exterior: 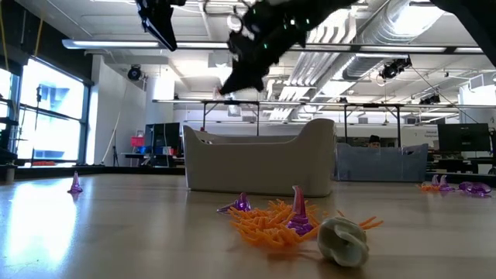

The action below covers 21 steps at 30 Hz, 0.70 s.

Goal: Sort Halloween decoration
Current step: Put the orange spider toy into the green bin

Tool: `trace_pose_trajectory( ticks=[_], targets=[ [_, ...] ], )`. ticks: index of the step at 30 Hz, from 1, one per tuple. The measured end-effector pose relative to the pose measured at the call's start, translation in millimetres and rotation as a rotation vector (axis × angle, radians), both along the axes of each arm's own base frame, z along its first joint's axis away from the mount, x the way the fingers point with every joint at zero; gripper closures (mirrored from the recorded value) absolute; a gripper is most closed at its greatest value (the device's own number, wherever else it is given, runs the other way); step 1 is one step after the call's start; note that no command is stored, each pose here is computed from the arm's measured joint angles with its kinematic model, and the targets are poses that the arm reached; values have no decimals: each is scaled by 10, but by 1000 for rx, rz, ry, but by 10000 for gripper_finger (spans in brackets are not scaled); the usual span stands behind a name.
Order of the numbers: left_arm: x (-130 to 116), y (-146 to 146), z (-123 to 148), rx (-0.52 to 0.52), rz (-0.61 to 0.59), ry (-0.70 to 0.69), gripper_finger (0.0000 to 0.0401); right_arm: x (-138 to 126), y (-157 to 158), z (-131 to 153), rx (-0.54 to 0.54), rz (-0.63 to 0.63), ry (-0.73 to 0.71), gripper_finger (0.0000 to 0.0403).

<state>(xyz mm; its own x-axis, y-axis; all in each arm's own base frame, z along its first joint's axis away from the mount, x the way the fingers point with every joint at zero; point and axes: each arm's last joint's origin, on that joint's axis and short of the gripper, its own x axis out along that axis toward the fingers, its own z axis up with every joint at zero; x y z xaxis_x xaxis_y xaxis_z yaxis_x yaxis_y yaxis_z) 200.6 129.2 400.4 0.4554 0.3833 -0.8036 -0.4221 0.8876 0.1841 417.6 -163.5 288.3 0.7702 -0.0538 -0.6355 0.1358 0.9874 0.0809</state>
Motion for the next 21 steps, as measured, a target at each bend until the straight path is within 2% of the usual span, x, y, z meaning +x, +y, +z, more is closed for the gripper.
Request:
trace_pose_trajectory(
  ticks=[4,10,14,21],
  targets=[
    [25,14,22,23,-8,-28,304,61,171,367,-77,22,-23,403],
    [137,73,141,89,-24,-200,304,113,384,745,-169,-10,-88,403],
    [183,95,205,115,-26,-284,304,109,475,848,-241,-55,-70,403],
    [193,97,217,101,3,-315,304,84,498,864,-294,-125,-19,403]
  ],
)
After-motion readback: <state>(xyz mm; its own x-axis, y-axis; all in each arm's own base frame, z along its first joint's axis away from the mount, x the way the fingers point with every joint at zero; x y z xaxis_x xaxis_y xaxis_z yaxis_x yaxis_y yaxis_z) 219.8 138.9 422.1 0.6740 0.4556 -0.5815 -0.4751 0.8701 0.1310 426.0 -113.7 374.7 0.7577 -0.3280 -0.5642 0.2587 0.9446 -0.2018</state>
